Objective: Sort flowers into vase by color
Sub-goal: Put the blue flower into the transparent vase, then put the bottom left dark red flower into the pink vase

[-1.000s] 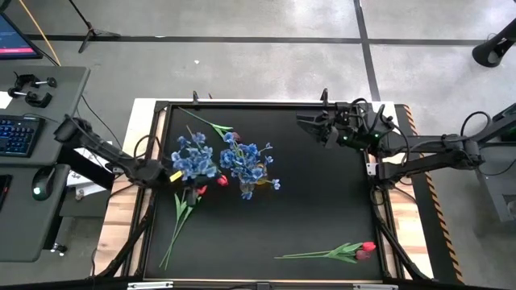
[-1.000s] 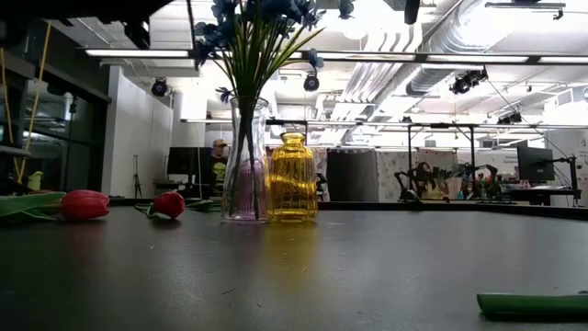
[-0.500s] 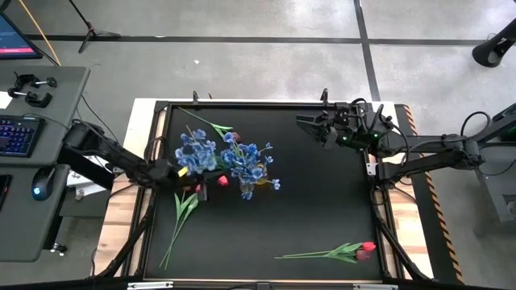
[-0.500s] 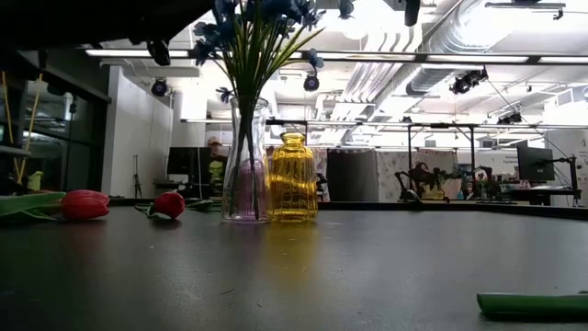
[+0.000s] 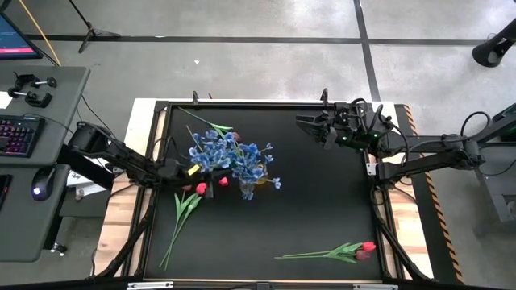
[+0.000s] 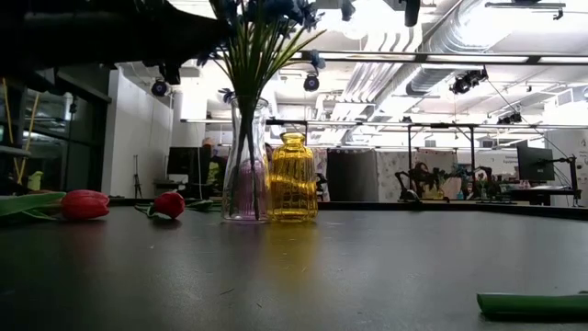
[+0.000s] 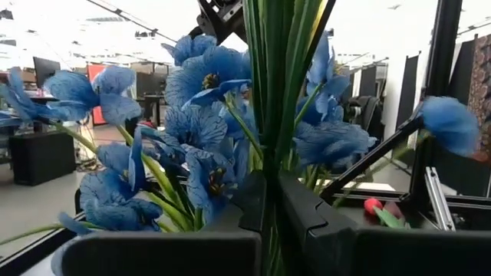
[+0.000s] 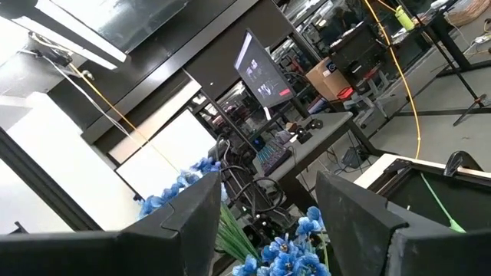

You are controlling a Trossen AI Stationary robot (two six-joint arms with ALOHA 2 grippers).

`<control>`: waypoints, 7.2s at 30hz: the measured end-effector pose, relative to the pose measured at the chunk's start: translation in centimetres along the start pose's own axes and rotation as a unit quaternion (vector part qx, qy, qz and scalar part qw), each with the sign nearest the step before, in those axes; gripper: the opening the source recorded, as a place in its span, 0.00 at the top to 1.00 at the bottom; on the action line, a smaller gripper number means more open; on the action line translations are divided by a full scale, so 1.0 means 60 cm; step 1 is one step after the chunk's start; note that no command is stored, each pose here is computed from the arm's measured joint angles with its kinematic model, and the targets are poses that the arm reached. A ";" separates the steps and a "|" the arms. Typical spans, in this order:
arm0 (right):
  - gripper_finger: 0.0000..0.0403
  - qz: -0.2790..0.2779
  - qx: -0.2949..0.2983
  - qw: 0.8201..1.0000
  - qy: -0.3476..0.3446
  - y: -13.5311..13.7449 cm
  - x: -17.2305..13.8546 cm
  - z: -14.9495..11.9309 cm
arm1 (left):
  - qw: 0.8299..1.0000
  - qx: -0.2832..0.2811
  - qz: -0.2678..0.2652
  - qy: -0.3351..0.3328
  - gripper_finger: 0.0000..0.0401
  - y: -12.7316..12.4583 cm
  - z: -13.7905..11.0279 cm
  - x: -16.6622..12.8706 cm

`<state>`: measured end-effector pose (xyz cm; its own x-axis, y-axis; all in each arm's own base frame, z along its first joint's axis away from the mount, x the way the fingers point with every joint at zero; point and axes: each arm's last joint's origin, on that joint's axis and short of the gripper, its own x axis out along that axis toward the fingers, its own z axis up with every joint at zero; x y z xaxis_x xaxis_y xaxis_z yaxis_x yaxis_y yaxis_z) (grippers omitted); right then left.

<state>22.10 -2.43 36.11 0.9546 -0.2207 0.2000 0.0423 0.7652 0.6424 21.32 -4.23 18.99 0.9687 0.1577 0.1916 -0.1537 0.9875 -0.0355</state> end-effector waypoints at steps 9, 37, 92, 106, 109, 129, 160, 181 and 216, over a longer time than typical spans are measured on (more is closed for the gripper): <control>0.49 0.000 -0.006 1.000 0.000 0.000 0.000 0.000 | 0.998 -0.021 0.001 0.064 1.00 0.000 -0.022 -0.001; 0.49 0.000 -0.020 1.000 0.000 0.000 0.000 0.000 | 0.980 -0.159 -0.053 0.111 0.49 0.001 0.001 -0.018; 0.49 -0.010 -0.105 0.994 0.037 -0.008 -0.005 -0.003 | 0.603 -0.386 0.223 0.662 0.46 0.015 0.049 -0.163; 0.49 -0.033 -0.125 0.989 0.066 -0.017 -0.006 -0.010 | 0.571 -0.384 0.355 0.633 0.47 -0.004 -0.003 -0.146; 0.49 -0.037 -0.132 0.988 0.070 -0.020 -0.006 -0.011 | 0.562 -0.371 0.367 0.642 0.50 -0.012 -0.020 -0.139; 0.49 -0.054 -0.152 0.982 0.100 -0.027 -0.009 -0.019 | 0.511 -0.354 0.382 0.684 0.81 -0.049 -0.059 -0.140; 0.49 -0.053 -0.137 0.986 0.076 -0.025 -0.007 -0.012 | 0.828 -0.196 0.434 0.296 1.00 0.071 0.199 -0.039; 0.49 -0.030 -0.161 0.986 0.043 -0.016 -0.005 -0.002 | 0.977 -0.084 0.105 0.165 1.00 0.174 0.254 0.105; 0.49 -0.039 -0.219 0.973 0.065 -0.021 -0.006 -0.008 | 0.983 -0.089 0.047 0.152 1.00 0.177 0.246 0.137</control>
<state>21.85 -3.04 34.88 0.9717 -0.2308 0.0498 0.2095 0.9400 0.2693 24.80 7.62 34.68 0.9694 0.2134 -0.1212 -0.2355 0.9477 -0.2153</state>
